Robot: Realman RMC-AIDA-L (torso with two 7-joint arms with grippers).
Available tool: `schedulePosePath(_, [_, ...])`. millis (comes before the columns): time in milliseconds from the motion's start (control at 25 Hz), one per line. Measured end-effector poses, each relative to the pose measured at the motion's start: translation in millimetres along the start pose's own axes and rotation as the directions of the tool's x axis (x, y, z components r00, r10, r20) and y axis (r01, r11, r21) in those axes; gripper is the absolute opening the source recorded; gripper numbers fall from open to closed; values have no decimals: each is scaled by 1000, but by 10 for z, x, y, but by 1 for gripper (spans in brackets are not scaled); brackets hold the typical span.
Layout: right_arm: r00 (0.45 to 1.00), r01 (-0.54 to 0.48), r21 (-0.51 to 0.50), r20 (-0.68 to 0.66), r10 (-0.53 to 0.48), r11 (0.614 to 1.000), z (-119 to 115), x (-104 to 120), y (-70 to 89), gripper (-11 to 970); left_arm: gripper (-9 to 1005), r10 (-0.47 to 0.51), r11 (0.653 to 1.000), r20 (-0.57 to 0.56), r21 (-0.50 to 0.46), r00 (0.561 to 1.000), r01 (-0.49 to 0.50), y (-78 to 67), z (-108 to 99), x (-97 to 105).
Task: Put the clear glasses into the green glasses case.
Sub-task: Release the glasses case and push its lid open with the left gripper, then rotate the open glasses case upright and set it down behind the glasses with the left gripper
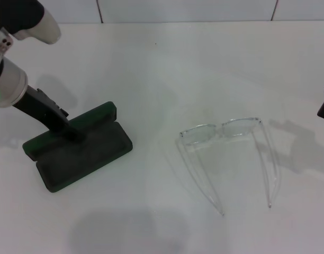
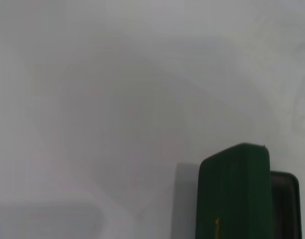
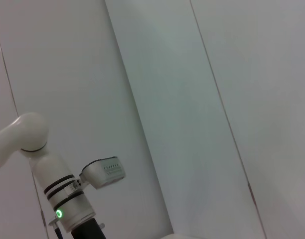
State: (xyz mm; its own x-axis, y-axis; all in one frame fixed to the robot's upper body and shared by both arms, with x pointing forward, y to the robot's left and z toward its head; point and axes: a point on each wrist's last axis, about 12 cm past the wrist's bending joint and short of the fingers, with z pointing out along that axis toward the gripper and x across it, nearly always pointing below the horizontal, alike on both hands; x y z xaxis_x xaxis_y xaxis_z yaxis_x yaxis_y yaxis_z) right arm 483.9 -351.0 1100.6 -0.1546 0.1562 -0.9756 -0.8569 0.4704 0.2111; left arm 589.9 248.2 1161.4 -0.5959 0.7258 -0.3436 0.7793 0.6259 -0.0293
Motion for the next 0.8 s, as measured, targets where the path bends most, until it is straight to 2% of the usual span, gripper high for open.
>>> schedulePosePath(360, [1000,1,12,-3,-1,1000,0,4,-14,765,731,3,1000,-24,-20,1000,-3,-5,-3,-64])
schedulePosePath(480, [1000,2,13,-2,-1,1000,0,6,-13,766,490,15,1000,-44,-26,999,-16,-25,16,-76])
schedulePosePath(680, [1000,-1,21,-1,1,1000,-17,16,-8,766,256,42,998,-28,-38,999,-43,-63,-35,-131])
schedulePosePath(800, [1000,-3,35,1,3,999,-34,25,-9,766,220,64,997,1,-42,998,-64,-102,-105,-186])
